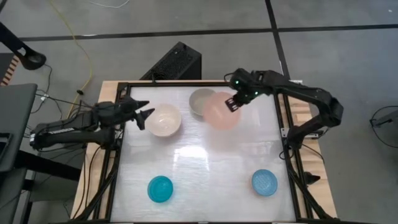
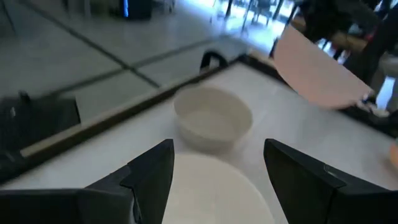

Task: Nest bowls inside each other
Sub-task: Stack the light orange bowl on top of the white bowl

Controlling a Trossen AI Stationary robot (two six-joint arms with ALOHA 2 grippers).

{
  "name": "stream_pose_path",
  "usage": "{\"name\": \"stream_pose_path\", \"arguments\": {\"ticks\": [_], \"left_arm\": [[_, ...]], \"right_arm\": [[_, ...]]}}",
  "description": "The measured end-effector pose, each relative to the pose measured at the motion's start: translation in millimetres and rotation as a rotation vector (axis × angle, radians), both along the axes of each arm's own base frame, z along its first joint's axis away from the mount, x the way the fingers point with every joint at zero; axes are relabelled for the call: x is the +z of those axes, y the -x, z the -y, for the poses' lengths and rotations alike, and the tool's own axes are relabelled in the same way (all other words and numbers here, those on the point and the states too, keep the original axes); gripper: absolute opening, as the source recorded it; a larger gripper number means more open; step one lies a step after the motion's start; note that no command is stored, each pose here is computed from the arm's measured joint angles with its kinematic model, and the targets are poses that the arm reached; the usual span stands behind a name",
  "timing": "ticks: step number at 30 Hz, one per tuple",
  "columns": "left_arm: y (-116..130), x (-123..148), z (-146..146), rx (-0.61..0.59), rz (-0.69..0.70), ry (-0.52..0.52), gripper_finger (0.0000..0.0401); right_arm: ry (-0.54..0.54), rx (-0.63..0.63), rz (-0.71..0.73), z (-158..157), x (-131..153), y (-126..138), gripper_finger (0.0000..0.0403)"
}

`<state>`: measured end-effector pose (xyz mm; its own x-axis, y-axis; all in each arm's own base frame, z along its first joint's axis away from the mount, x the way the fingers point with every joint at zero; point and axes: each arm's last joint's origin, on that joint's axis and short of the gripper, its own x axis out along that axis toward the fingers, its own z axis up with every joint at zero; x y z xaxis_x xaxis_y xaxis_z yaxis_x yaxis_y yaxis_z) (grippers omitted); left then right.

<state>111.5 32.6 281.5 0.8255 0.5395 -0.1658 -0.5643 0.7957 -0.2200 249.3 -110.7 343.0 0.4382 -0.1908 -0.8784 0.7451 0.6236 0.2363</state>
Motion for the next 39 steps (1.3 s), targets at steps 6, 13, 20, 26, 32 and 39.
{"name": "stream_pose_path", "arguments": {"ticks": [6,13,20,26,32,39], "left_arm": [[16,8,-1,0.007,0.041,-0.079,0.0238],[23,4,0,-0.033,0.018,-0.055,0.0238],[24,-5,0,-0.034,-0.058,-0.011,0.0238],[30,-15,-2,0.127,-0.14,0.04,0.0238],[42,-25,-7,0.461,-0.248,0.03,0.0238],[44,-24,-8,0.534,-0.239,0.017,0.0238]], "right_arm": [[0.053,0.055,0.241,-35,17,-60,0.0031],[0.06,0.127,0.358,-48,7,-143,0.0031],[0.042,0.202,0.366,-39,-14,-211,0.0031],[0.029,0.192,0.279,-18,-44,-237,0.0031],[0.022,0.167,0.24,-1,-64,-244,0.0031],[0.017,0.13,0.214,8,-84,-250,0.0031]]}}
